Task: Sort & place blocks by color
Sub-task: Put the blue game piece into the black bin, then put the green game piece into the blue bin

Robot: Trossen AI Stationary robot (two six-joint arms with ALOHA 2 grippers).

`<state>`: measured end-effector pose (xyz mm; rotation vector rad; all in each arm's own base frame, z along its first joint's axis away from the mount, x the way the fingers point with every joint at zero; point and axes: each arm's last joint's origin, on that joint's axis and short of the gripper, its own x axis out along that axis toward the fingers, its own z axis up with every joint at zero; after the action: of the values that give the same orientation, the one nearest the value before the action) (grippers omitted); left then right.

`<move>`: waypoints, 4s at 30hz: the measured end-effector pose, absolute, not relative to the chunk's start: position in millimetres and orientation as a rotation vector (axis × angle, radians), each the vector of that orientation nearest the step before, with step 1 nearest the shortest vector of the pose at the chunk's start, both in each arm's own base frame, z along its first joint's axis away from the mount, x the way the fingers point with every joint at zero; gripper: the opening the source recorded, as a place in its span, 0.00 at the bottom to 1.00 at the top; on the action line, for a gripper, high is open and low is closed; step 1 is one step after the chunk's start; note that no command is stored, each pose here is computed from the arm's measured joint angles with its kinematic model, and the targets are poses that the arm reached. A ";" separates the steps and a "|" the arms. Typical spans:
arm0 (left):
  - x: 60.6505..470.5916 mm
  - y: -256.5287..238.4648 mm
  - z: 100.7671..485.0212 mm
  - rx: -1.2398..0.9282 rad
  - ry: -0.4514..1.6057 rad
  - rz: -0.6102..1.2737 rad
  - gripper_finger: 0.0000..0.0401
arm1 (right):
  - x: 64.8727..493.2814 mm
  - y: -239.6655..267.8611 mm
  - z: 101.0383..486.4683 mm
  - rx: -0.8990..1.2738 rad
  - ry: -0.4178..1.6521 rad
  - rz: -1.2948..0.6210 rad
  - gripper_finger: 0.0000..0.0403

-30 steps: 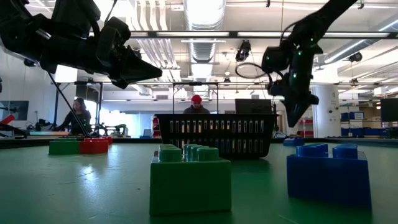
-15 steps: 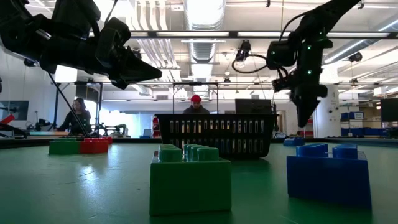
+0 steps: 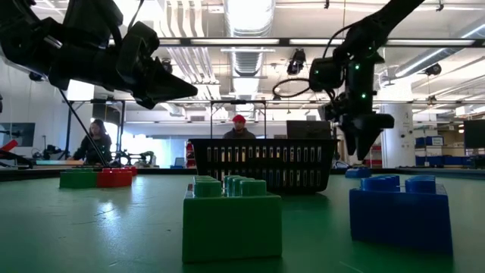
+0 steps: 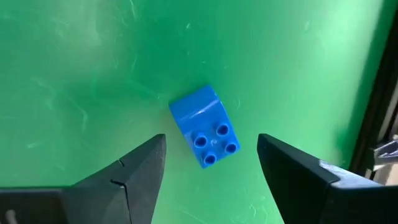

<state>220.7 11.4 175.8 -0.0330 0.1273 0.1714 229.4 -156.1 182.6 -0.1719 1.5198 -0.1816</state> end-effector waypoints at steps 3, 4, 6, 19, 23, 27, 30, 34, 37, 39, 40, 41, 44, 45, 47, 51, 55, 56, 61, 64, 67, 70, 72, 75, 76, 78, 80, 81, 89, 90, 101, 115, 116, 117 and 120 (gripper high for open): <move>220.9 11.3 175.3 -0.036 0.129 0.172 0.00 | 231.7 -158.7 172.7 -0.186 1.572 -0.177 0.61; 220.9 11.3 175.1 -0.036 0.131 0.172 0.00 | 232.4 -159.5 169.2 -0.187 1.587 -0.174 0.61; 221.0 11.4 174.9 -0.036 0.132 0.172 0.00 | 233.6 -160.4 162.8 -0.182 1.610 -0.164 0.62; 221.2 11.3 175.3 -0.033 0.130 0.171 0.00 | 236.9 -162.2 138.0 -0.120 1.697 -0.124 0.43; 221.2 11.4 175.4 -0.034 0.130 0.172 0.00 | 234.9 -160.3 142.5 -0.083 1.687 -0.139 0.32; 221.2 11.3 175.3 -0.032 0.130 0.171 0.00 | 230.5 -154.7 155.1 0.005 1.630 -0.138 0.32; 221.1 11.4 175.2 -0.033 0.131 0.171 0.00 | 229.7 -149.7 169.3 0.069 1.552 -0.151 0.32; 221.1 11.3 175.3 -0.035 0.130 0.171 0.00 | 231.1 -134.0 189.6 0.127 1.450 -0.158 0.32; 221.1 11.4 175.3 -0.032 0.130 0.171 0.00 | 234.4 -116.3 204.7 0.173 1.366 -0.136 0.32; 221.3 11.3 175.7 -0.032 0.129 0.171 0.00 | 239.0 -101.6 213.1 0.206 1.313 -0.140 0.32; 221.6 11.4 176.1 -0.032 0.127 0.171 0.00 | 242.1 -93.0 217.3 0.220 1.283 -0.142 0.32; 221.7 11.4 176.4 -0.032 0.126 0.171 0.00 | 246.0 -83.5 220.9 0.231 1.252 -0.141 0.32; 221.8 11.4 176.5 -0.032 0.126 0.172 0.00 | 260.9 -53.3 228.4 0.274 1.149 -0.131 0.32; 221.8 11.4 176.6 -0.032 0.124 0.171 0.00 | 266.6 -42.7 230.4 0.281 1.108 -0.117 0.32; 221.6 11.4 176.7 -0.032 0.122 0.171 0.00 | 278.0 -22.5 233.4 0.284 1.027 -0.073 0.32; 221.4 11.4 176.3 -0.033 0.124 0.171 0.00 | 300.5 10.1 234.0 0.263 0.874 -0.007 0.32; 220.9 11.3 175.1 -0.034 0.131 0.171 0.00 | 315.0 21.4 224.9 0.278 0.826 0.007 0.32; 220.9 11.3 175.1 -0.034 0.131 0.171 0.00 | 317.5 21.3 221.0 0.280 0.838 0.002 0.32; 220.9 11.4 175.2 -0.034 0.131 0.172 0.00 | 338.8 22.3 208.7 0.274 0.885 0.008 0.32; 220.9 11.3 175.2 -0.034 0.131 0.171 0.00 | 355.4 29.2 206.5 0.254 0.918 0.052 0.32; 220.9 11.3 175.1 -0.034 0.131 0.171 0.00 | 370.1 37.1 199.4 0.224 0.991 0.065 0.32; 220.7 11.3 174.7 -0.033 0.133 0.171 0.00 | 381.6 40.9 191.3 0.216 1.074 0.059 0.32; 220.7 11.3 174.8 -0.031 0.132 0.171 0.00 | 386.7 41.3 184.6 0.213 1.131 0.049 0.32; 220.7 11.3 174.8 -0.032 0.132 0.171 0.00 | 391.4 41.7 174.7 0.207 1.194 0.040 0.32; 220.7 11.3 174.8 -0.032 0.132 0.171 0.00 | 392.7 41.9 172.4 0.201 1.203 0.042 0.32; 220.8 11.3 174.9 -0.033 0.131 0.171 0.00 | 393.2 41.9 171.1 0.189 1.215 0.049 0.32; 220.8 11.3 174.9 -0.033 0.132 0.171 0.00 | 392.7 41.9 170.5 0.176 1.222 0.057 0.32; 220.8 11.4 174.9 -0.032 0.131 0.171 0.00 | 392.7 41.9 170.7 0.176 1.221 0.057 0.32; 221.0 11.4 175.3 -0.033 0.130 0.171 0.00 | 392.4 42.4 177.9 0.163 1.209 0.066 0.56; 221.0 11.4 175.3 -0.034 0.130 0.171 0.00 | 392.7 42.6 179.1 0.159 1.211 0.069 0.57; 220.9 11.3 175.1 -0.034 0.131 0.171 0.00 | 364.0 44.4 226.7 -0.026 1.167 0.029 0.30; 220.9 11.4 175.1 -0.034 0.131 0.172 0.00 | 279.8 37.0 228.0 -0.022 0.739 0.058 0.02; 220.9 11.3 175.1 -0.034 0.131 0.172 0.00 | 275.5 36.4 223.9 -0.019 0.715 0.060 0.02; 220.9 11.4 175.1 -0.034 0.131 0.171 0.00 | 271.7 35.9 219.7 -0.017 0.691 0.060 0.02; 220.9 11.3 175.2 -0.034 0.131 0.171 0.00 | 262.2 34.6 208.7 -0.011 0.633 0.063 0.02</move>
<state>220.9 11.3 175.2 -0.0341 0.1306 0.1715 262.2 34.6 208.7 -0.0106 0.6331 0.0628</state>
